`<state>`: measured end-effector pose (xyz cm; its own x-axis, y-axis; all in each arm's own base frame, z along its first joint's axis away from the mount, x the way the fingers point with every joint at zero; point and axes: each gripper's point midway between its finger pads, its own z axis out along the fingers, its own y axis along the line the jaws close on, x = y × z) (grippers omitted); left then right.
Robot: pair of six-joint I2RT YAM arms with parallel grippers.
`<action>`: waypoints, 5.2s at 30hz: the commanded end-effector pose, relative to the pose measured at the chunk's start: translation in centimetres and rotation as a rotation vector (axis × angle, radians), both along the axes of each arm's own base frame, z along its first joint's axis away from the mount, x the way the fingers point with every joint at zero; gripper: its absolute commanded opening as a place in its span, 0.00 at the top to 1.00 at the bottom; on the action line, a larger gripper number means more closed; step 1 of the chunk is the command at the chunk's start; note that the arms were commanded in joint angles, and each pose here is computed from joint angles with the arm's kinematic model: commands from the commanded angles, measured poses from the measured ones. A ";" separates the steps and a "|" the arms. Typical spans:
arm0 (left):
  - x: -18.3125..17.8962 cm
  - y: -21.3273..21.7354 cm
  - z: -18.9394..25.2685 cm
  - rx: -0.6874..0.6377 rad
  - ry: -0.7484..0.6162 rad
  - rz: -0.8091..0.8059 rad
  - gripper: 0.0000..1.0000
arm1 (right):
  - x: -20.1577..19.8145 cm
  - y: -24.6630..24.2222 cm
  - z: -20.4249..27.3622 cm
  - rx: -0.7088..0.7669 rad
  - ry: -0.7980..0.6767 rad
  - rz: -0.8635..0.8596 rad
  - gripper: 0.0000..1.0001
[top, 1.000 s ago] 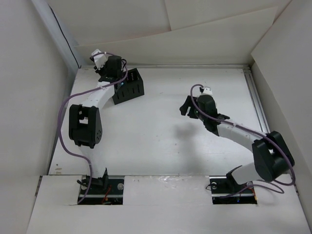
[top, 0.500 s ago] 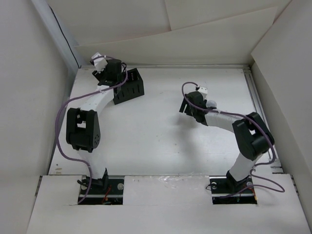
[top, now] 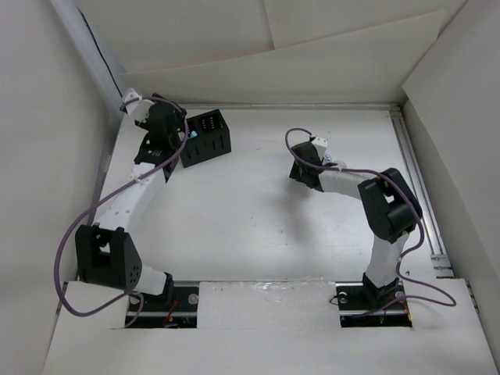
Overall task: Sort the stationery into containers
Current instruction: Pick up the pen from the center of the board, then place the pen in the storage box.
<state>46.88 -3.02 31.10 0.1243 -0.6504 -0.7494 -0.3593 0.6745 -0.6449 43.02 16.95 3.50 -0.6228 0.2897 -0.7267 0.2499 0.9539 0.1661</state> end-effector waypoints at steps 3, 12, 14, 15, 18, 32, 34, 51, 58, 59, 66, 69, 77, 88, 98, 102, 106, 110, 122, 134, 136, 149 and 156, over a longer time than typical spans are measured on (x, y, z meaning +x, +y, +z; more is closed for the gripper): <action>-2.8 -3.9 -2.2 -0.127 -0.047 -0.157 0.55 | 1.4 -0.2 0.3 -0.004 -0.009 -0.040 0.68; -6.4 -8.5 -6.9 -0.139 0.048 -0.430 0.55 | -0.5 1.1 2.8 -0.002 -0.055 0.017 1.00; -6.7 -9.3 -7.8 -0.139 0.082 -0.477 0.55 | -1.4 2.1 5.0 0.021 -0.094 0.071 1.00; -6.8 -10.2 -8.1 -0.139 0.100 -0.534 0.56 | -2.1 3.2 5.7 0.037 -0.105 0.105 1.00; -7.1 -12.4 -8.9 -0.167 0.146 -0.648 0.56 | -4.0 5.4 8.3 0.084 -0.139 0.229 1.00; -9.0 -22.7 -9.1 -0.196 0.220 -1.062 0.43 | -10.6 11.6 12.8 0.263 -0.208 0.683 0.99; -8.4 -23.1 -9.9 -0.201 0.241 -1.069 0.43 | -11.1 12.2 13.5 0.273 -0.227 0.716 0.99; -7.5 -26.2 -13.6 -0.186 0.333 -1.075 0.61 | -12.4 13.8 13.6 0.317 -0.232 0.792 0.99; -7.9 -27.1 -13.9 -0.202 0.334 -1.110 0.64 | -12.6 13.8 14.8 0.334 -0.267 0.804 0.99; -7.9 -27.1 -13.9 -0.202 0.334 -1.111 0.69 | -12.5 13.5 15.0 0.341 -0.277 0.803 0.99; -8.3 -27.7 -13.4 -0.246 0.322 -1.142 1.00 | -12.2 13.4 14.9 0.360 -0.271 0.803 0.97; -8.2 -27.4 -13.9 -0.250 0.333 -1.117 1.00 | -12.0 13.0 14.7 0.359 -0.273 0.794 0.89; -6.1 -25.0 -10.7 -0.246 0.267 -1.029 1.00 | -12.4 11.6 17.2 0.388 -0.335 0.783 0.27; 3.5 -11.5 -1.1 -0.201 0.101 -0.497 1.00 | -12.8 9.7 18.7 0.406 -0.379 0.758 0.20; 6.3 -0.4 1.3 0.102 0.168 -0.004 1.00 | -12.7 9.2 18.8 0.397 -0.392 0.739 0.97; 6.5 1.7 0.9 0.196 0.195 0.099 1.00 | -12.6 9.0 18.4 0.387 -0.387 0.722 0.95; 7.0 2.7 0.3 0.248 0.225 0.161 1.00 | -12.4 8.7 18.4 0.385 -0.388 0.713 0.93; 7.2 3.4 0.0 0.294 0.235 0.195 1.00 | -12.4 8.7 18.4 0.385 -0.388 0.713 0.91; 8.6 2.8 -2.5 0.409 0.267 0.237 1.00 | -12.4 8.7 18.4 0.385 -0.388 0.713 0.87; 8.2 3.1 -3.8 0.453 0.286 0.280 1.00 | -12.4 8.3 18.7 0.378 -0.403 0.696 0.84; 8.4 3.2 -4.1 0.461 0.291 0.288 1.00 | -12.4 8.3 18.7 0.378 -0.403 0.696 0.84; 8.3 2.2 -7.2 0.472 0.320 0.271 1.00 | -11.8 7.5 18.2 0.365 -0.401 0.648 0.82; 7.4 1.5 -7.5 0.466 0.319 0.274 0.86 | -11.4 6.7 18.1 0.349 -0.409 0.612 0.73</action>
